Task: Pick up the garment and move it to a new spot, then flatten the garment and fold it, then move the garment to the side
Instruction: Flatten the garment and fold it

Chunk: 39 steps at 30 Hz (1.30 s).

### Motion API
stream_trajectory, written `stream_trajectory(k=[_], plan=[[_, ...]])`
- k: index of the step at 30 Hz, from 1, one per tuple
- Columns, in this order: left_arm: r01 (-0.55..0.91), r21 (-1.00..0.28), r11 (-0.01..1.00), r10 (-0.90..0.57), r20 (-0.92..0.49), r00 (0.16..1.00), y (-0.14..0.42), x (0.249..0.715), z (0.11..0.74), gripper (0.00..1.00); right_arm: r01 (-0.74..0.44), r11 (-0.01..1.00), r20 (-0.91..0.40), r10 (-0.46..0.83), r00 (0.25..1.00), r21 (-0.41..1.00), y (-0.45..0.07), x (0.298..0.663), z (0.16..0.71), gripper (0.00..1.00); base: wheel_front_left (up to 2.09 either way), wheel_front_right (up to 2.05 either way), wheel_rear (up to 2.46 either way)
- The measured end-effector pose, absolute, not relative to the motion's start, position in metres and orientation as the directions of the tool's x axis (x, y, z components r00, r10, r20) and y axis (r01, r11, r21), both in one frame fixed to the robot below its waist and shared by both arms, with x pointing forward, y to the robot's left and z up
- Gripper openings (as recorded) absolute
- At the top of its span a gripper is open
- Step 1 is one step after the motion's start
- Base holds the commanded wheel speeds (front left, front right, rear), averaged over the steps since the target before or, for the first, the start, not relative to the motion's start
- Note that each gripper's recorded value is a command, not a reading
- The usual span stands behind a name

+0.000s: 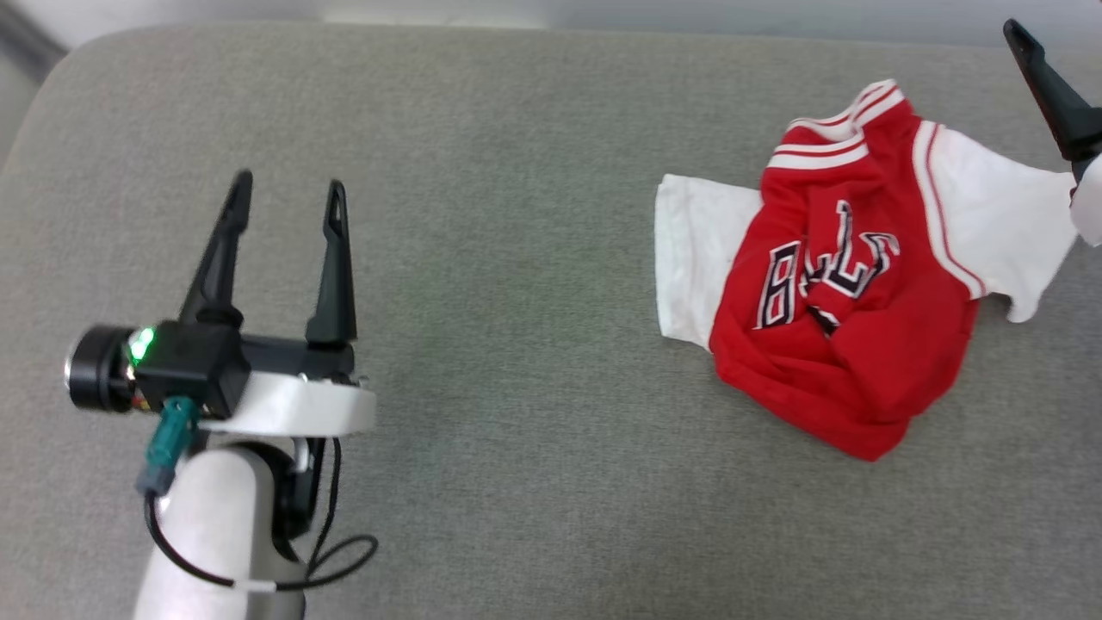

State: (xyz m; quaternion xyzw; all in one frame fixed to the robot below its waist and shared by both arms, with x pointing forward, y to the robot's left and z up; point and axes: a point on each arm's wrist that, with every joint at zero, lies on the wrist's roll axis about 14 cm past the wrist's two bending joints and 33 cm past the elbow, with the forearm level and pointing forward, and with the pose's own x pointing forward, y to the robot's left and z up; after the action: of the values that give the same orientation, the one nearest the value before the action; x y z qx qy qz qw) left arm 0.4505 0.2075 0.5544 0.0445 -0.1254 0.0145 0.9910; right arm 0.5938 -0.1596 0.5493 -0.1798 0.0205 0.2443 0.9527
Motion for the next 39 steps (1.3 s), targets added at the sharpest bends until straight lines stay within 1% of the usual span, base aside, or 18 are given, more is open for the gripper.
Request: stream_trajectory(k=[1, 3, 7, 9, 11, 13, 16, 20, 21, 22, 25, 28, 30, 32, 33, 36, 39], plan=[[-0.024, 0.098, 0.995, -0.003, 0.271, 0.963, 0.205, 0.455, 0.562, 1.00, -0.451, 0.829, -0.076, 0.453, 0.888, -0.330, -0.164, 0.590, 0.558, 1.00, 0.00, 0.00, 0.00], [0.014, 0.121, 0.993, -0.049, 0.286, 0.957, 0.200, 0.463, 0.570, 1.00, -0.421, 0.844, -0.014, 0.442, 0.897, -0.334, -0.172, 0.578, 0.565, 1.00, 0.00, 0.00, 0.00], [0.070, 0.174, 0.982, -0.131, 0.371, 0.919, 0.185, 0.487, 0.606, 1.00, -0.321, 0.899, 0.137, 0.373, 0.918, -0.299, -0.192, 0.556, 0.589, 1.00, 0.00, 0.00, 0.00], [0.097, 0.201, 0.975, -0.171, 0.394, 0.903, 0.176, 0.499, 0.618, 1.00, -0.286, 0.913, 0.184, 0.346, 0.920, -0.290, -0.196, 0.540, 0.592, 1.00, 0.00, 0.00, 0.00], [0.129, 0.232, 0.964, -0.217, 0.410, 0.886, 0.165, 0.512, 0.631, 1.00, -0.258, 0.930, 0.209, 0.315, 0.926, -0.260, -0.198, 0.521, 0.585, 1.00, 0.00, 0.00, 0.00], [0.171, 0.256, 0.951, -0.265, 0.398, 0.878, 0.151, 0.527, 0.638, 1.00, -0.221, 0.947, 0.231, 0.275, 0.933, -0.234, -0.203, 0.505, 0.581, 1.00, 0.00, 0.00, 0.00], [0.226, 0.273, 0.935, -0.325, 0.407, 0.854, 0.129, 0.546, 0.657, 1.00, -0.173, 0.966, 0.249, 0.219, 0.943, -0.193, -0.208, 0.483, 0.573, 1.00, 0.00, 0.00, 0.00], [0.293, 0.321, 0.901, -0.400, 0.345, 0.849, 0.100, 0.570, 0.664, 1.00, -0.114, 0.983, 0.255, 0.148, 0.956, -0.142, -0.214, 0.461, 0.564, 1.00, 0.00, 0.00, 0.00], [0.320, 0.335, 0.886, -0.424, 0.306, 0.853, 0.090, 0.576, 0.660, 1.00, -0.098, 0.987, 0.255, 0.129, 0.958, -0.131, -0.216, 0.457, 0.562, 1.00, 0.00, 0.00, 0.00], [0.427, 0.356, 0.831, -0.500, 0.143, 0.854, 0.058, 0.590, 0.636, 1.00, -0.064, 0.991, 0.238, 0.091, 0.967, -0.118, -0.221, 0.444, 0.553, 1.00, 0.00, 0.00, 0.00], [0.527, 0.332, 0.782, -0.537, -0.071, 0.841, 0.036, 0.600, 0.602, 1.00, -0.034, 0.993, 0.220, 0.059, 0.974, -0.116, -0.227, 0.436, 0.546, 1.00, 0.00, 0.00, 0.00], [0.605, 0.286, 0.743, -0.552, -0.250, 0.796, 0.022, 0.606, 0.578, 1.00, -0.016, 0.992, 0.212, 0.043, 0.976, -0.126, -0.230, 0.434, 0.543, 1.00, 0.00, 0.00, 0.00], [0.654, 0.245, 0.715, -0.554, -0.371, 0.745, 0.013, 0.606, 0.559, 1.00, -0.005, 0.991, 0.205, 0.032, 0.978, -0.132, -0.233, 0.433, 0.540, 1.00, 0.00, 0.00, 0.00], [0.700, 0.211, 0.682, -0.540, -0.500, 0.677, 0.008, 0.601, 0.534, 1.00, 0.001, 0.991, 0.195, 0.025, 0.980, -0.135, -0.234, 0.433, 0.537, 1.00, 0.00, 0.00, 0.00], [0.735, 0.192, 0.651, -0.515, -0.599, 0.613, 0.007, 0.597, 0.512, 1.00, 0.009, 0.991, 0.186, 0.017, 0.982, -0.135, -0.236, 0.433, 0.533, 1.00, 0.00, 0.00, 0.00], [0.770, 0.183, 0.612, -0.472, -0.696, 0.541, 0.007, 0.597, 0.488, 1.00, 0.012, 0.991, 0.185, 0.012, 0.983, -0.133, -0.235, 0.437, 0.531, 1.00, 0.00, 0.00, 0.00], [0.790, 0.112, 0.602, -0.453, -0.768, 0.454, 0.004, 0.594, 0.462, 1.00, 0.013, 0.989, 0.176, 0.013, 0.984, -0.144, -0.235, 0.441, 0.527, 1.00, 0.00, 0.00, 0.00]])
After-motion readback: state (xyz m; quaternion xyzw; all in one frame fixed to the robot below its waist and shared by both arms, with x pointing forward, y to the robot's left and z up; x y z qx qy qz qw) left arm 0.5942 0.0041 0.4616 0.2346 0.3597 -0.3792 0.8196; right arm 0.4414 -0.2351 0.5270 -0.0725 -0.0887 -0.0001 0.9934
